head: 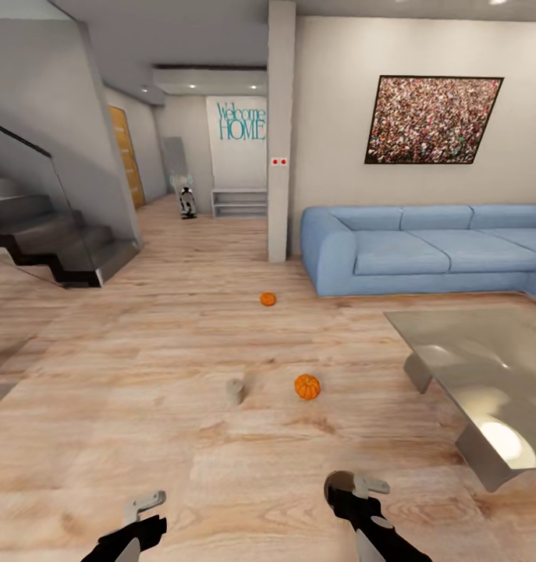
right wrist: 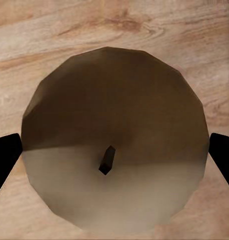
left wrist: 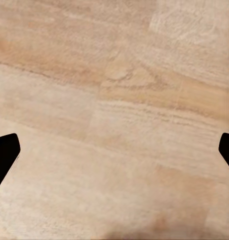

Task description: Place each of the two pumpkins and all three candles from the living room inside a cabinet in the living room (use any cabinet), then make sure every cabinet is closed, and position the cauldron so it is next to a table in the living room.

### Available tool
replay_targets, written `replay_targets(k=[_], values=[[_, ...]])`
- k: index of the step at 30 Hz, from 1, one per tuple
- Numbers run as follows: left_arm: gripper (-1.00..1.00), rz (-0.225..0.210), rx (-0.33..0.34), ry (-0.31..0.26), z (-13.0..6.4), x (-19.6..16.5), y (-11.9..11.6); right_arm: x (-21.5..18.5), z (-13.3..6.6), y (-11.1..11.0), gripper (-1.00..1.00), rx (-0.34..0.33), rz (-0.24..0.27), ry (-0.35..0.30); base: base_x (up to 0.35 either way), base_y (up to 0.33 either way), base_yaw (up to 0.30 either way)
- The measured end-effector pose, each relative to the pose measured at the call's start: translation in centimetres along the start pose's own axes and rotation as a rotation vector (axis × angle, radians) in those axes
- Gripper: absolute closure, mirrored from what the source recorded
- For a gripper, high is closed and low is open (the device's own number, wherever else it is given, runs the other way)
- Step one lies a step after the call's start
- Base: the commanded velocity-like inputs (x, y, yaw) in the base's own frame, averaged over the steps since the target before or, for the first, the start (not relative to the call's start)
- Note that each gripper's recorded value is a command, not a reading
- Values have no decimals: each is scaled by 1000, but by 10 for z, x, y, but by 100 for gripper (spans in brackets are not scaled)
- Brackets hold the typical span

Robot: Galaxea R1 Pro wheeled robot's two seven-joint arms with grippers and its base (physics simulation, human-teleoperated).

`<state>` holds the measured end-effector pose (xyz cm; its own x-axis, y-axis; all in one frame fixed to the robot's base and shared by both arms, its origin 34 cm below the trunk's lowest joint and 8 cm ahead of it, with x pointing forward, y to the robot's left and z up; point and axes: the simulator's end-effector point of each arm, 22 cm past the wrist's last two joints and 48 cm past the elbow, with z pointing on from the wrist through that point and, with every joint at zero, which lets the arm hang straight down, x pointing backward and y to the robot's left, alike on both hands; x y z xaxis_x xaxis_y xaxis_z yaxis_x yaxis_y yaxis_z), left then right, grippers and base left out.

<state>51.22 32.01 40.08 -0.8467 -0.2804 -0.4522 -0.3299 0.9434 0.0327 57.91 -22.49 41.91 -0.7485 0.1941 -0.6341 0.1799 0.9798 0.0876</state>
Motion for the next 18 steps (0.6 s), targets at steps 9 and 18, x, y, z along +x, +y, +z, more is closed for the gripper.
replay_targets(k=[9, 18], values=[[-100, 0, 0, 0, 0, 0, 0, 0, 0, 0, 100, 0, 0, 0, 263, 184, -263], [-100, 0, 0, 0, 0, 0, 0, 0, 0, 0, 100, 0, 0, 0, 264, 182, -240]])
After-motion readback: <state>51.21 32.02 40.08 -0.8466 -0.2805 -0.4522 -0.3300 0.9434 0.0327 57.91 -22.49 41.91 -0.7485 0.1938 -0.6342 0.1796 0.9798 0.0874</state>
